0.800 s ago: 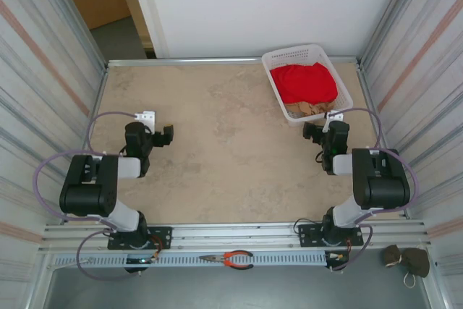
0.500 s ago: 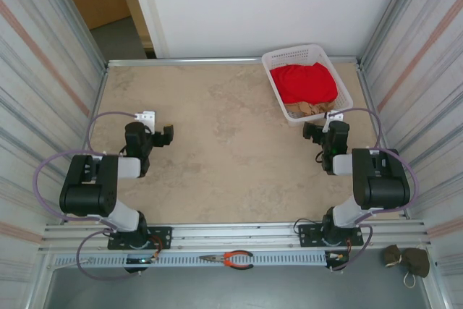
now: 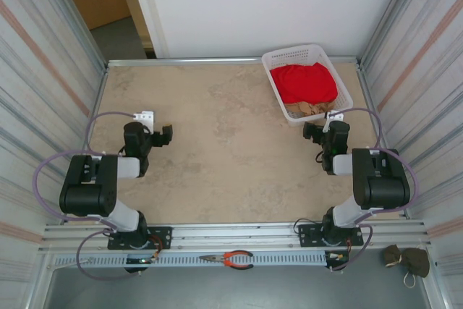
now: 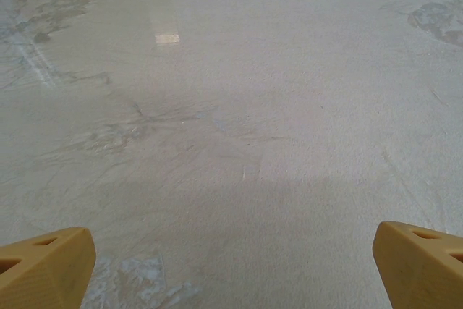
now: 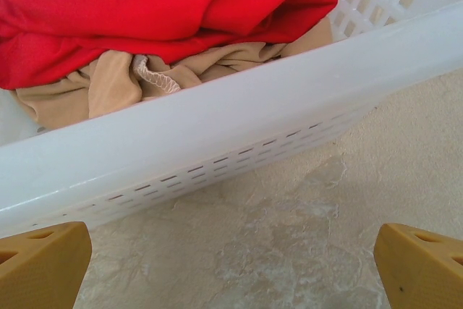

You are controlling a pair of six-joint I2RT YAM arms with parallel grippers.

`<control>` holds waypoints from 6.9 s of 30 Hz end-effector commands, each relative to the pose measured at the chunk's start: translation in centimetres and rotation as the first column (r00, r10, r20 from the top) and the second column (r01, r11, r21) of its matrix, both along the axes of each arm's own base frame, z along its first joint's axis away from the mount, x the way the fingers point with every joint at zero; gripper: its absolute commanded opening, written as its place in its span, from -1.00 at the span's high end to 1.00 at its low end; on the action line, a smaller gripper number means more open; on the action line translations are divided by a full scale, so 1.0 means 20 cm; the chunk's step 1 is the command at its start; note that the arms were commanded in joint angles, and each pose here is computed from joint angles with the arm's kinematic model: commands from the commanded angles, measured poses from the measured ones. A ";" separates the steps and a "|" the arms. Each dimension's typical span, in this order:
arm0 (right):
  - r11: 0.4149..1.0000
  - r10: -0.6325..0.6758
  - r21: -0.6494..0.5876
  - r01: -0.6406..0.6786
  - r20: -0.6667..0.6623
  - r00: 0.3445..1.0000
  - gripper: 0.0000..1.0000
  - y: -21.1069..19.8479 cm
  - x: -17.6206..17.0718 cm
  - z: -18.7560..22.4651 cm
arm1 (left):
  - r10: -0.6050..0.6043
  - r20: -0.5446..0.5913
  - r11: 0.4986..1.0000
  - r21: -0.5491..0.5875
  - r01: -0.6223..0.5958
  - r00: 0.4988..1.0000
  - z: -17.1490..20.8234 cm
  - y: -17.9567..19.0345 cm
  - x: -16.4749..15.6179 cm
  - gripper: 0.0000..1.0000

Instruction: Fold the inside-out t-shirt

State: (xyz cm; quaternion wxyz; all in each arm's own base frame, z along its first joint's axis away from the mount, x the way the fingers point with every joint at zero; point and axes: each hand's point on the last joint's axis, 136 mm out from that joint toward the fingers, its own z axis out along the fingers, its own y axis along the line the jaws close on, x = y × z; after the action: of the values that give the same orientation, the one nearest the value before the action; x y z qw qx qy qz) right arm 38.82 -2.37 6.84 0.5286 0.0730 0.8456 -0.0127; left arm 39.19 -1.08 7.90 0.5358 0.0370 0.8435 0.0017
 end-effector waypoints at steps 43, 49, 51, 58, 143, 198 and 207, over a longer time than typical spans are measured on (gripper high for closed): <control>0.936 -0.153 0.175 0.306 -0.580 0.800 -0.92 0.01 0.82 0.18 | -0.256 -0.239 0.906 -0.398 0.145 0.937 0.58 -0.93 -0.36 -0.97; 0.882 -0.275 0.141 0.449 -0.620 0.735 -0.45 -0.23 0.79 0.07 | -0.274 -0.283 0.905 -0.398 0.148 0.919 0.51 -0.96 -0.38 -0.97; 0.858 -0.300 0.155 0.490 -0.624 0.722 -0.08 -0.33 0.75 0.06 | -0.275 -0.293 0.907 -0.396 0.145 0.916 0.49 -0.96 -0.39 -0.97; 0.762 -0.412 0.182 0.622 -0.605 0.682 0.67 -0.66 0.58 0.12 | -0.273 -0.310 0.907 -0.399 0.137 0.911 0.43 -0.95 -0.41 -0.97; 0.705 0.706 0.339 -0.623 -0.249 0.663 1.00 2.06 0.13 1.05 | 0.139 -0.537 0.764 -0.476 -0.435 0.832 0.32 -0.18 -0.71 -0.97; 0.777 0.353 0.608 -0.165 -0.203 0.913 1.00 0.89 -0.12 0.66 | -0.039 -0.734 0.968 -0.196 -0.157 0.678 -0.36 -0.85 0.23 0.19; 0.699 0.381 0.681 -0.216 -0.099 0.919 1.00 0.88 0.07 0.94 | -0.096 -0.530 0.946 -0.312 -0.088 0.843 0.26 -0.85 0.39 1.00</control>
State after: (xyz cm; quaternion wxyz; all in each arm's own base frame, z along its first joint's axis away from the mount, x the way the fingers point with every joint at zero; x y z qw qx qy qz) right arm 38.67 14.98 22.37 0.3482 0.1163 0.8707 0.3274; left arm 45.44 -18.56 4.49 0.1932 -0.0512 0.9725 -0.1197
